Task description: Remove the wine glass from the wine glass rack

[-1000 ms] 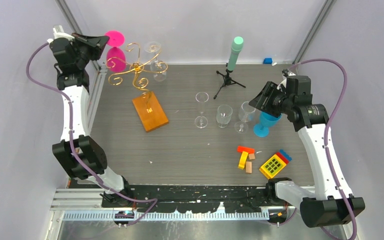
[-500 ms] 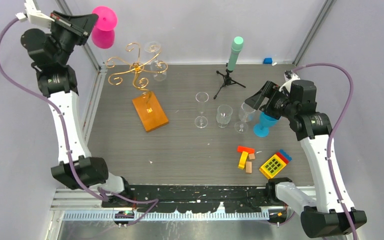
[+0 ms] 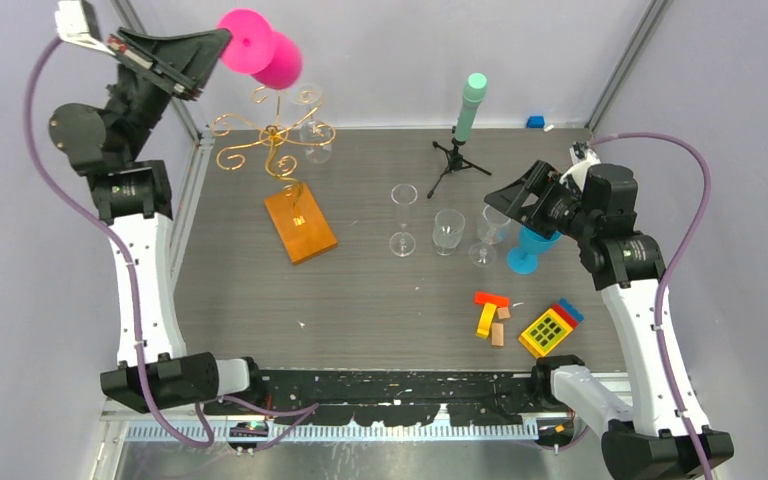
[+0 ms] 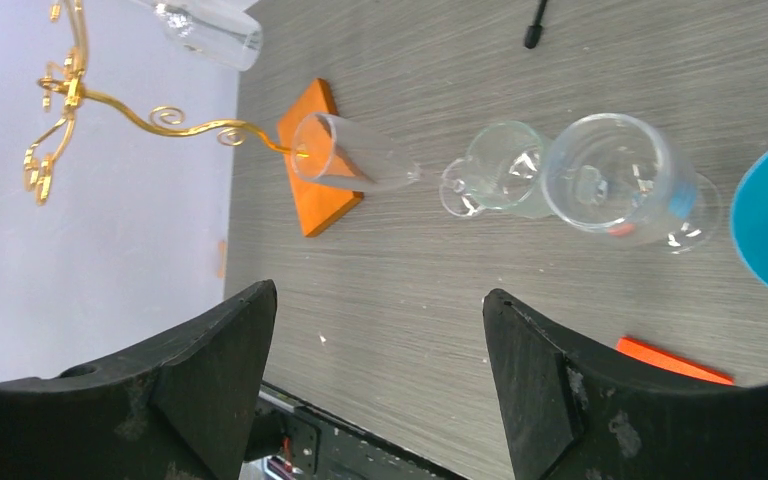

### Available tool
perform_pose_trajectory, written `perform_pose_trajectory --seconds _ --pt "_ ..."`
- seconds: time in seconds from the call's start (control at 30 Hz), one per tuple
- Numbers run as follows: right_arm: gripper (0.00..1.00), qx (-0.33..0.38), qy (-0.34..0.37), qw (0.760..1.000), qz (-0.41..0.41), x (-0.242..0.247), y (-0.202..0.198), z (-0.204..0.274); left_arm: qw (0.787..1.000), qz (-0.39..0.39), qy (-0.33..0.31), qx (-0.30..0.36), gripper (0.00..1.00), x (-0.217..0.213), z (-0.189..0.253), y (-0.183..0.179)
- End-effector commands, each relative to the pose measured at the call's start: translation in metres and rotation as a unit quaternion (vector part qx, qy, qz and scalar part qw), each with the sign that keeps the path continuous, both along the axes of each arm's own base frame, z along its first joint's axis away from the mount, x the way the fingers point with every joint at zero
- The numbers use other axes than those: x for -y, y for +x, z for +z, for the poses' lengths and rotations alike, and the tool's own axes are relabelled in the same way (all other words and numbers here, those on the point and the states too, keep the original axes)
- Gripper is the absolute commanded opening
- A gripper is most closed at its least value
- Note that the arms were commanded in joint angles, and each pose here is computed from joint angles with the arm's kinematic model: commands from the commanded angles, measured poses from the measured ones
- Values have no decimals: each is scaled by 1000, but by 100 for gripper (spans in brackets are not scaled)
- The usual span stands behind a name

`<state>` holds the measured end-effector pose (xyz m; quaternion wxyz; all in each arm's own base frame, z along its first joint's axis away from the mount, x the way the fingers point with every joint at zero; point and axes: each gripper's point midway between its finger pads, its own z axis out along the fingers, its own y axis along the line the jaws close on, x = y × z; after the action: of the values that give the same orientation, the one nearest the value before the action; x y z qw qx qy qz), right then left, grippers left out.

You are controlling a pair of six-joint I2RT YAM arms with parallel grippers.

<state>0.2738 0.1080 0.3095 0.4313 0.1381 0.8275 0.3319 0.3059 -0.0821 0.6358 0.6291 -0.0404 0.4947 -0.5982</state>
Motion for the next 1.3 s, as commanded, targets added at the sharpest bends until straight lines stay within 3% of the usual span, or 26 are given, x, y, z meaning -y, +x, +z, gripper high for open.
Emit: perform_pose_trajectory --seconds 0.0,0.3,0.67,0.9,1.27 --pt "81 49 51 997 34 -16 -8 33 994 -107 -19 22 0 42 12 -37" --pt "81 163 151 969 109 -42 -42 94 981 -185 -54 -10 0 85 0 -55" --pt "83 304 300 895 132 -42 -75 181 945 -274 -158 -80 0 100 -15 -55" --pt "88 328 358 863 139 -39 -70 205 917 -320 -202 -127 0 122 -26 -69" --pt "89 324 372 854 167 -61 -50 202 886 -387 -209 -144 0 162 -22 -96"
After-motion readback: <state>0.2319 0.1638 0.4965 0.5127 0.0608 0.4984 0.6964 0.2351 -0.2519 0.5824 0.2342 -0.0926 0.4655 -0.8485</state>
